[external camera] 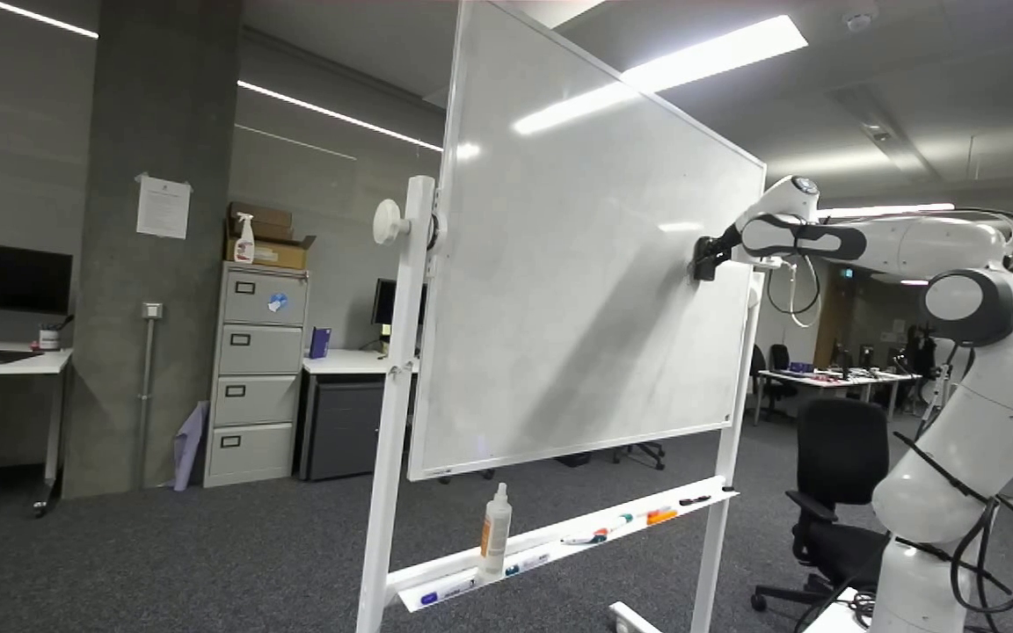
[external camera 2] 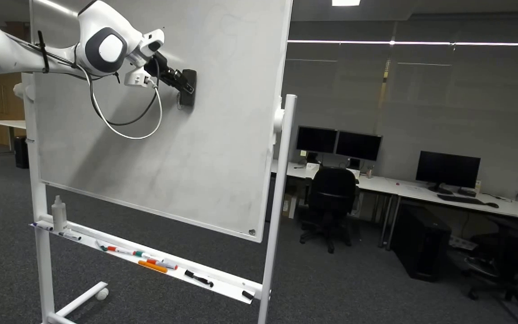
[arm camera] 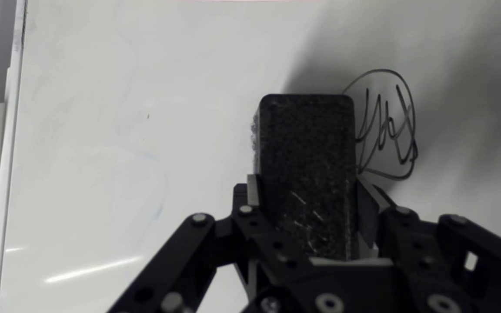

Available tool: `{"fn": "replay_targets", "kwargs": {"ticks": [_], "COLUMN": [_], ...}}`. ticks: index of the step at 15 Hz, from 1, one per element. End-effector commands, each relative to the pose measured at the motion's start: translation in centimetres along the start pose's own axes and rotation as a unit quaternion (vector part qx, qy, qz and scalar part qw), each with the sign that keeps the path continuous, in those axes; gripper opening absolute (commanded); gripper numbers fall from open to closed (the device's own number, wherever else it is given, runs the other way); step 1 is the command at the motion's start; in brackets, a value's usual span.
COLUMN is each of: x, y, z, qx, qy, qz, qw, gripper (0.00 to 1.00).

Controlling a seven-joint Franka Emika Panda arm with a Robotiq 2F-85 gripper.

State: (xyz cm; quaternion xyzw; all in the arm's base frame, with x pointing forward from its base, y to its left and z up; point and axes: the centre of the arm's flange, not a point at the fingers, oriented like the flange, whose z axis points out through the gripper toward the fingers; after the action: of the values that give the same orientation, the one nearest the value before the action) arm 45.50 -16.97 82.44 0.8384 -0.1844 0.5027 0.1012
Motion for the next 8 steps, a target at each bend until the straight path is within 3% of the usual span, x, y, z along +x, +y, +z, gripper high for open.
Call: {"fn": "replay_targets", "kwargs": {"ticks": [1,8], "x": [-2.9,-7.5], "y": [-1.7,-5.4], "z": [1.2,2.4], "qx": [0.029,0.106], "qy": [0.002,-0.011], "qz": [-0.037,-0.115], "qw": [0.9989,0.9876], "gripper": [0.3,0.3]}}
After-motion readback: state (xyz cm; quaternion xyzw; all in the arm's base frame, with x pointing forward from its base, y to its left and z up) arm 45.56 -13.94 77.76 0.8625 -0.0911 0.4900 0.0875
